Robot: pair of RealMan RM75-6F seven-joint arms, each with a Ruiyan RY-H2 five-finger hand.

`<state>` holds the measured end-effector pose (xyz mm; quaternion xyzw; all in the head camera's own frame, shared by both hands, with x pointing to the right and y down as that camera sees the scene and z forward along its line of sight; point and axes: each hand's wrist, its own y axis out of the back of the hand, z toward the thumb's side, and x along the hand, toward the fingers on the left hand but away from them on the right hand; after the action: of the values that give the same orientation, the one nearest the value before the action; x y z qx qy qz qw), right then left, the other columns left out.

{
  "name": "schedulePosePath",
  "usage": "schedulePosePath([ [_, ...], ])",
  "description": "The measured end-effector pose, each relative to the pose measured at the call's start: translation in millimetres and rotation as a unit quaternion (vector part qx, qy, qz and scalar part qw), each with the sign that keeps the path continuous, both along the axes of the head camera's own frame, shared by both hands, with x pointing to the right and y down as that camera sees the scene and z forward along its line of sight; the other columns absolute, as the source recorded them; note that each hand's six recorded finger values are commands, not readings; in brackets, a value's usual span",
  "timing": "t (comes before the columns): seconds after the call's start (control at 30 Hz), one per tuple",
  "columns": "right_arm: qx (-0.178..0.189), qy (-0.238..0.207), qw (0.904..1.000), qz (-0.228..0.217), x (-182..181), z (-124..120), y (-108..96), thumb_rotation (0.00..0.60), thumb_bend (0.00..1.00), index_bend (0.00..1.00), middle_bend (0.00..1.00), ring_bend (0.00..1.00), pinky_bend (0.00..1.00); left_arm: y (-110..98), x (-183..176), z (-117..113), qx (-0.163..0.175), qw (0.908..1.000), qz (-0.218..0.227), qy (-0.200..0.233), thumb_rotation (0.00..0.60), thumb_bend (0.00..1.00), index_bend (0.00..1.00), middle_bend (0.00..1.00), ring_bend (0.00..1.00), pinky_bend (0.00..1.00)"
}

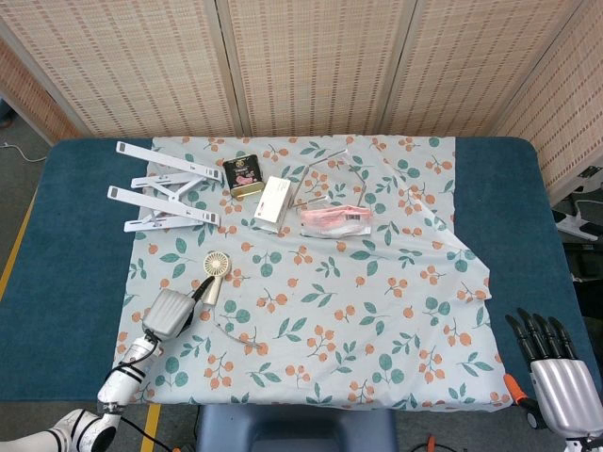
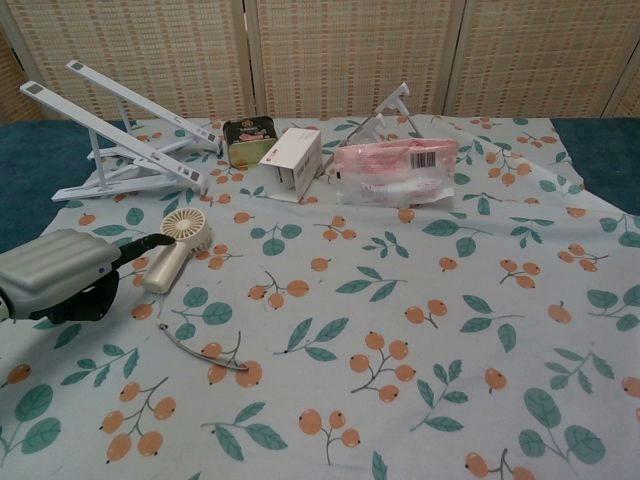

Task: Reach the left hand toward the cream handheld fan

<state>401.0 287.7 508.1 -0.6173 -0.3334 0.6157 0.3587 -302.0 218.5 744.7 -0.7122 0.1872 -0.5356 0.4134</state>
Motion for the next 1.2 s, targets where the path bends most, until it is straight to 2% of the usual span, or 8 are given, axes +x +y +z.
schedulePosePath([
  [0.6,0.001,-0.004,1.0000,0.000,-1,-3,0,0.600,0.19,0.00,0.00,0.00,0.00,2,-6,7,-0.009,0.9995,0.010,-0.028,0.600,1.00,0.04,1.00,0.97,1.00],
  [0.83,0.004,-0.006,1.0000,-0.001,-2,-5,1,0.600,0.19,0.00,0.00,0.00,0.00,0,-2,-3,-0.001,0.9999,0.009,-0.010,0.600,0.99,0.00,1.00,0.97,1.00],
  [0.97,0.007,-0.011,0.9999,-0.004,-4,-9,2,0.600,0.19,0.00,0.00,0.00,0.00,-6,3,-26,0.034,0.9990,0.001,0.030,0.600,0.88,0.00,1.00,0.95,1.00],
  [1.07,0.007,-0.015,0.9998,-0.006,-6,-12,4,0.600,0.19,0.00,0.00,0.00,0.00,-10,5,-53,0.070,0.9947,-0.008,0.074,0.600,0.73,0.00,0.97,0.90,1.00],
  [1.13,0.009,-0.019,0.9997,-0.008,-7,-15,4,0.600,0.19,0.00,0.00,0.00,0.00,-9,2,-73,0.090,0.9904,-0.018,0.103,0.600,0.60,0.00,0.83,0.78,0.93],
  [1.17,0.010,-0.021,0.9997,-0.009,-8,-16,5,0.600,0.19,0.00,0.00,0.00,0.00,-5,-4,-88,0.098,0.9875,-0.026,0.121,0.600,0.56,0.00,0.70,0.66,0.84],
  [1.2,0.012,-0.023,0.9996,-0.010,-8,-19,5,0.600,0.19,0.00,0.00,0.00,0.00,0,-10,-98,0.100,0.9859,-0.033,0.130,0.600,0.51,0.00,0.50,0.46,0.66],
])
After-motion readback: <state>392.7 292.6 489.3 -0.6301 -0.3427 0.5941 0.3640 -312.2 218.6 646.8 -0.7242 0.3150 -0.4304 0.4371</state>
